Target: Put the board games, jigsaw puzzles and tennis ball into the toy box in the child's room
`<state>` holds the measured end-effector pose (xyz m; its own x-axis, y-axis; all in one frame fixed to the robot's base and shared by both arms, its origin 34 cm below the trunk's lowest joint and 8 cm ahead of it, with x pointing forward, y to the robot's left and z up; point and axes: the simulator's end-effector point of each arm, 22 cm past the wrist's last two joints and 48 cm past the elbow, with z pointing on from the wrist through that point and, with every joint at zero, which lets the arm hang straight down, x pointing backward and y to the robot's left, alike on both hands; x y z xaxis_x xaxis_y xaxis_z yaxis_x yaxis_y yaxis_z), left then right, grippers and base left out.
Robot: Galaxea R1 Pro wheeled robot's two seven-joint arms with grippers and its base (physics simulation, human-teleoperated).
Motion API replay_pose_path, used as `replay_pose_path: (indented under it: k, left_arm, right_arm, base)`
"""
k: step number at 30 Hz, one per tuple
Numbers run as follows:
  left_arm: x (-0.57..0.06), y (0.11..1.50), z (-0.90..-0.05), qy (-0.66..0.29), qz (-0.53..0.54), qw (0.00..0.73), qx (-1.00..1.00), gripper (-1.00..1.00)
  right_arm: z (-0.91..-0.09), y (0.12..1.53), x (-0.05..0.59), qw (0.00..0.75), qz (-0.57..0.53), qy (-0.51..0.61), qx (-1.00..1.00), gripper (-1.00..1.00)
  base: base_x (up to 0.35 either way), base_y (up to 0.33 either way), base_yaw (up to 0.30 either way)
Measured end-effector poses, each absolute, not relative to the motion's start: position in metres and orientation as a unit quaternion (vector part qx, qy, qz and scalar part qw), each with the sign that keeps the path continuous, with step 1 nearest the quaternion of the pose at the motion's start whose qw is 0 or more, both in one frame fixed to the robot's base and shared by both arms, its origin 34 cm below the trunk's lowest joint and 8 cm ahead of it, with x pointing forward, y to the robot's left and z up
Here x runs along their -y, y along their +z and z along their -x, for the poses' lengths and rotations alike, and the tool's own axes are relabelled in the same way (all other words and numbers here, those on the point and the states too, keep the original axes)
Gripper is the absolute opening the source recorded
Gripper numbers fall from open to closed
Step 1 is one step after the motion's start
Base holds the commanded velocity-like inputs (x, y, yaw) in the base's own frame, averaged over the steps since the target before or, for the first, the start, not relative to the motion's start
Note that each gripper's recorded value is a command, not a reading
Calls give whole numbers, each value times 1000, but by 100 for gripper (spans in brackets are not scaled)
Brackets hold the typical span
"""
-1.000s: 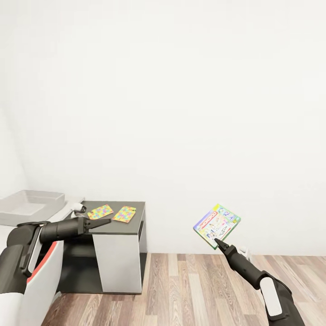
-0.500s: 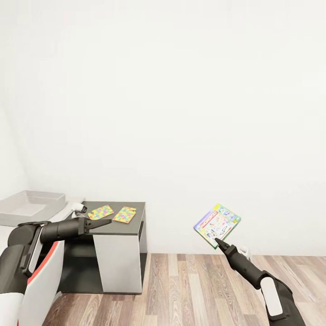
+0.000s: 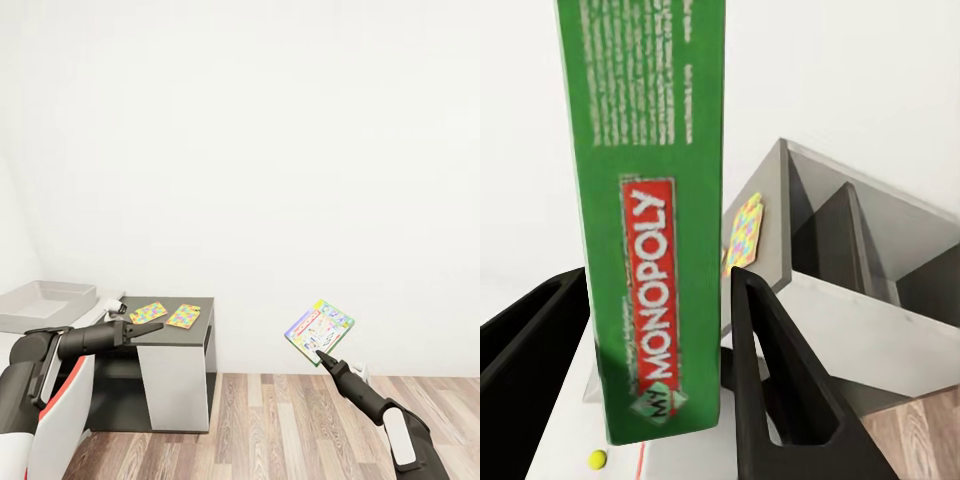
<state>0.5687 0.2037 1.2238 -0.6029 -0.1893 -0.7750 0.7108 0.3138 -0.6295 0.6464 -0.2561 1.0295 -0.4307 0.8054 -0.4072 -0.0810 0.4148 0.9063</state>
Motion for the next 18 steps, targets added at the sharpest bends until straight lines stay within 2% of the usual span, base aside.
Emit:
replay_pose_path:
  k: [6, 18]
  left_arm:
    - [-203, 1224, -568, -556, -186, 405, -702, 100]
    - [-203, 1224, -569, -556, -186, 405, -702, 100]
  right_arm:
    - [-646, 1030, 255, 466, -259, 476, -699, -100]
    - [-646, 1029, 255, 466, -258, 475, -701, -100]
  base:
    - [0, 0, 81]
    - [0, 0, 275]
